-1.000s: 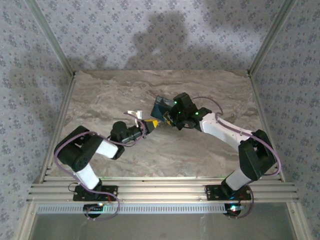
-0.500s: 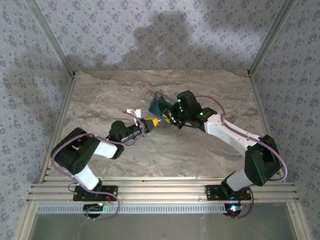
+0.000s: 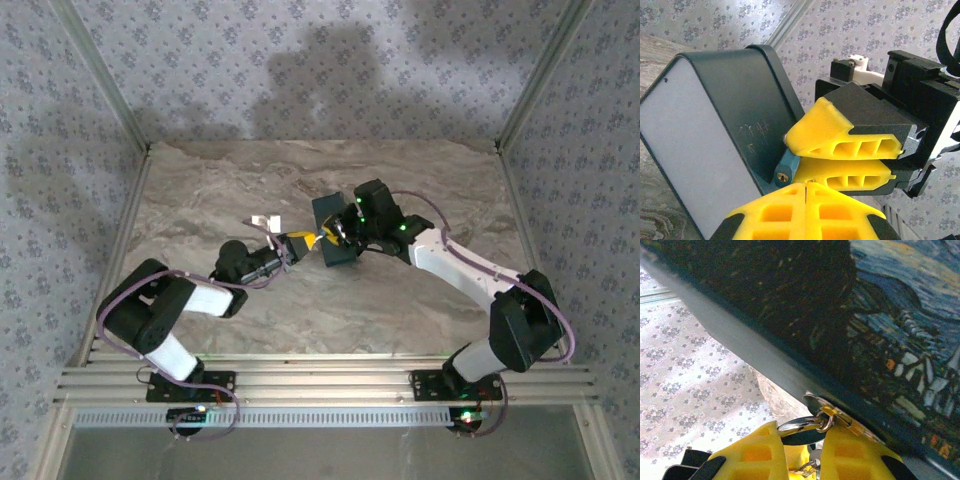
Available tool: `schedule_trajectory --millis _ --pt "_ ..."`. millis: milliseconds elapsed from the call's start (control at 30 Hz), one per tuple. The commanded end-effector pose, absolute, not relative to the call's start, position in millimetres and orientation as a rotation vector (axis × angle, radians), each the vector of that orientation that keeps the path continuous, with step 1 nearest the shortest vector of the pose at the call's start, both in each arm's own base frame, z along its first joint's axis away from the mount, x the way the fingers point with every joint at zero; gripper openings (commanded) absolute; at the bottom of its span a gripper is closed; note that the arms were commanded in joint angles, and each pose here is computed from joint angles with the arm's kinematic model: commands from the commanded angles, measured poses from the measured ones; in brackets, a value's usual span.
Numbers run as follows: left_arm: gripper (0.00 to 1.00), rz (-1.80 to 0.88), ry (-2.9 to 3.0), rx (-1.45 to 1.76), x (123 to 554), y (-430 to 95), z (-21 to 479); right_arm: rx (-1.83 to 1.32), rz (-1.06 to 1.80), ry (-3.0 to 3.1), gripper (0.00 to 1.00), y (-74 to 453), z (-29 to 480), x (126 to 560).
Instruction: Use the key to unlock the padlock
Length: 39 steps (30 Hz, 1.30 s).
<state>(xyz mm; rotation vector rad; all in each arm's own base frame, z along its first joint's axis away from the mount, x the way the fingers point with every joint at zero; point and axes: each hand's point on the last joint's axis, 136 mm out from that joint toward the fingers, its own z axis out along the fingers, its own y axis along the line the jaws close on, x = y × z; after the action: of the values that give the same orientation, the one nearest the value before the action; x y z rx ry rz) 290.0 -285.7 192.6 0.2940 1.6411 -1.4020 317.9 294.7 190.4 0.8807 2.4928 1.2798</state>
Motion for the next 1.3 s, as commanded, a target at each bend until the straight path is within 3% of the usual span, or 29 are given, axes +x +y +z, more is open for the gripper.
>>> schedule_trajectory --millis 0,500,933,1167,1200,1267 --pt "0.0 -1.416 1.609 0.298 292.4 -280.5 198.5 0.828 1.33 2.473 0.0 297.5 202.9 317.6" --pt "0.0 -1.438 1.712 0.326 301.6 -272.9 163.2 0.832 1.277 2.59 0.0 304.5 167.9 319.9" --pt "0.0 -1.401 1.81 0.202 313.8 -247.8 131.7 0.669 0.961 2.699 0.0 304.5 137.0 321.3" --pt "0.0 -1.385 1.85 0.186 310.2 -241.1 123.9 0.294 0.678 2.639 0.0 304.2 192.2 325.7" --pt "0.0 -1.383 1.852 0.186 310.2 -240.9 123.9 0.232 0.636 2.63 0.03 305.5 200.2 325.3" --pt "0.0 -1.38 1.858 0.185 309.9 -240.6 124.0 0.109 0.557 2.616 0.19 308.8 214.8 321.9"
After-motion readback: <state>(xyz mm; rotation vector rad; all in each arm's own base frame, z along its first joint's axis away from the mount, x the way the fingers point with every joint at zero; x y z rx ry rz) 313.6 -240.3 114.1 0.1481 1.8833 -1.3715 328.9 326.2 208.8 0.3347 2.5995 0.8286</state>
